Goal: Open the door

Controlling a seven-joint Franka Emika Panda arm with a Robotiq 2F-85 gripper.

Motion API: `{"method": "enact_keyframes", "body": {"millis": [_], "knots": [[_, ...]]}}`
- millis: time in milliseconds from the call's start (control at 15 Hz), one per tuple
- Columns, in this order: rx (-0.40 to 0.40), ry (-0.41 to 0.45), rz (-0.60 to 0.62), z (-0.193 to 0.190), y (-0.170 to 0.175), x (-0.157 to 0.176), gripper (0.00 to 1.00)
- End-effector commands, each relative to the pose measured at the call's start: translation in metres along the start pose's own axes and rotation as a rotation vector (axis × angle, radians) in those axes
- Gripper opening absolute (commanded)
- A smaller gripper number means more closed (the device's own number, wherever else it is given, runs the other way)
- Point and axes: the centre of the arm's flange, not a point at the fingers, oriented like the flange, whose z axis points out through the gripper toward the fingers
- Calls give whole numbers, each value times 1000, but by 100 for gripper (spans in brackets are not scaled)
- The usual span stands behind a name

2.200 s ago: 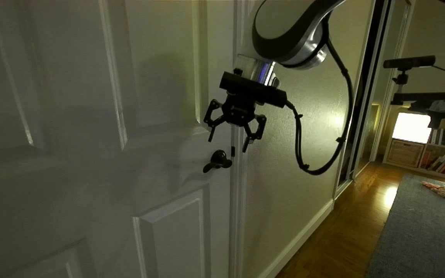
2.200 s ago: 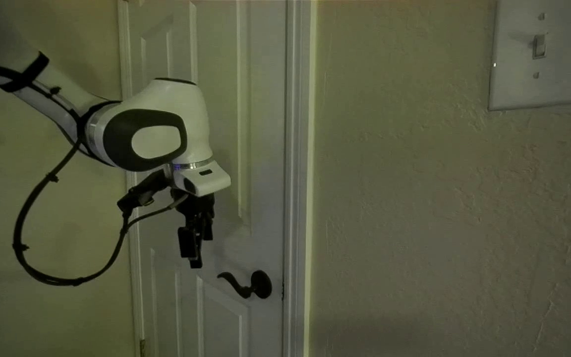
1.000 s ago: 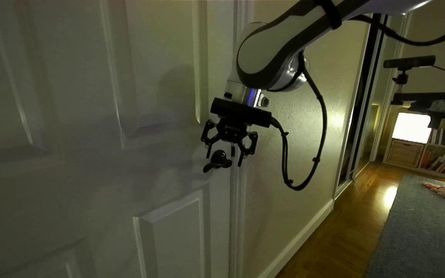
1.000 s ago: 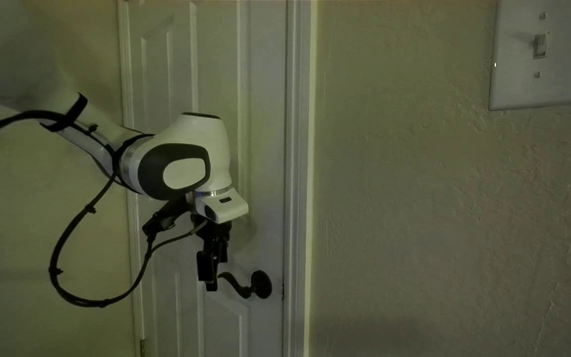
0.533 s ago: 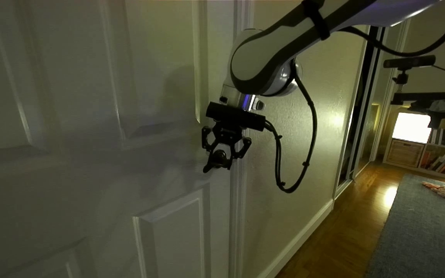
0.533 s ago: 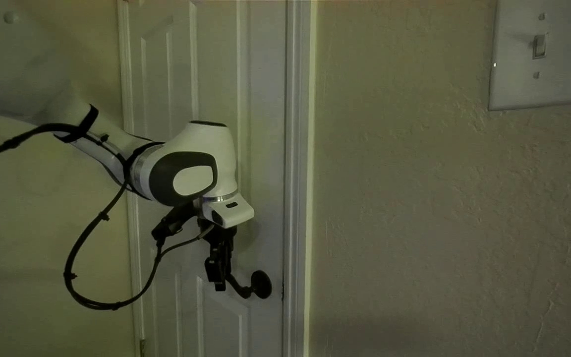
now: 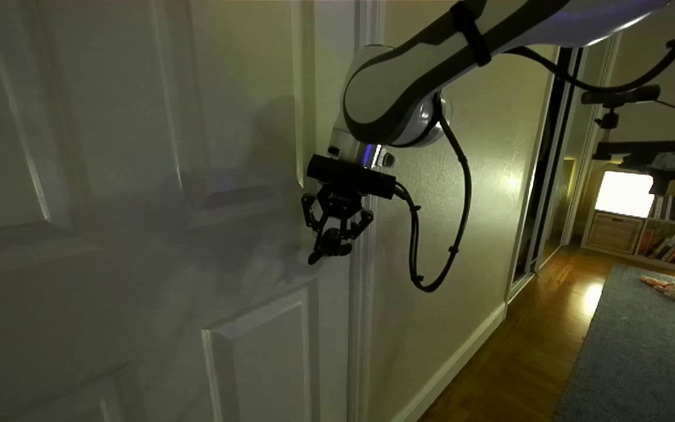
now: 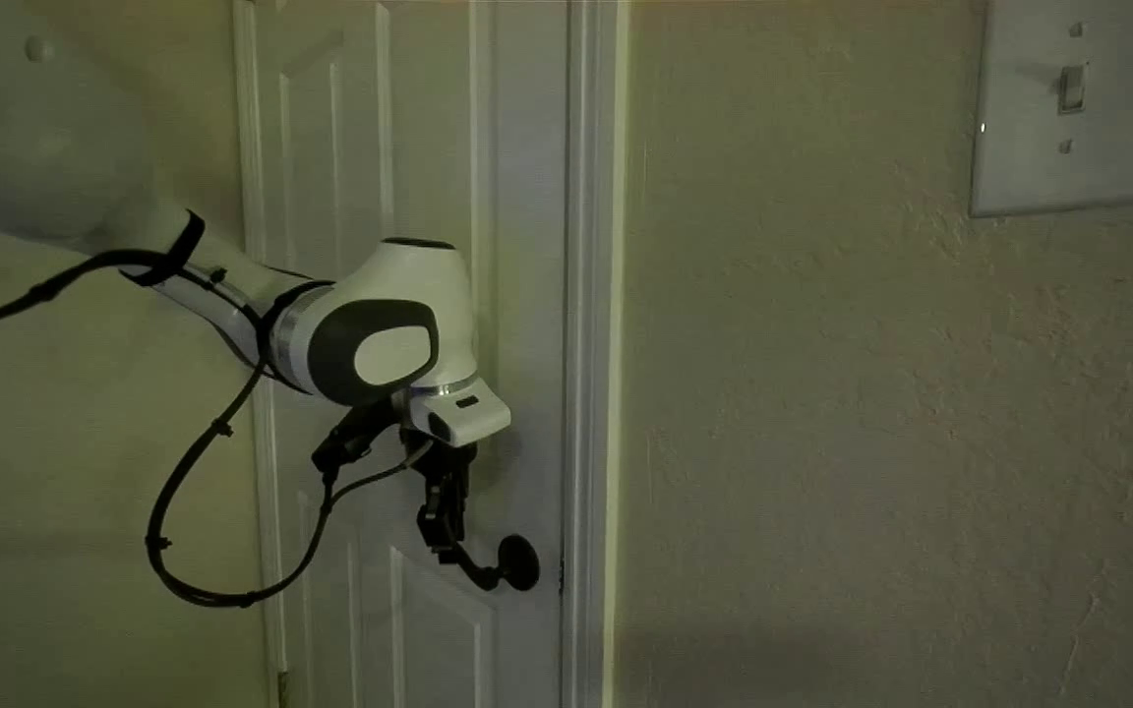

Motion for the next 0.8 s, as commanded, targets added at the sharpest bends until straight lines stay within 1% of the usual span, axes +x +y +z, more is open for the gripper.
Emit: {"method": "enact_keyframes", "body": {"millis": [0, 200, 533, 733], "knots": [[-51, -24, 12, 14, 1, 1, 6], [-85, -39, 9, 25, 11, -2, 0], [-106, -21, -23, 37, 13, 3, 2], [-109, 5, -52, 41, 4, 5, 2]]}}
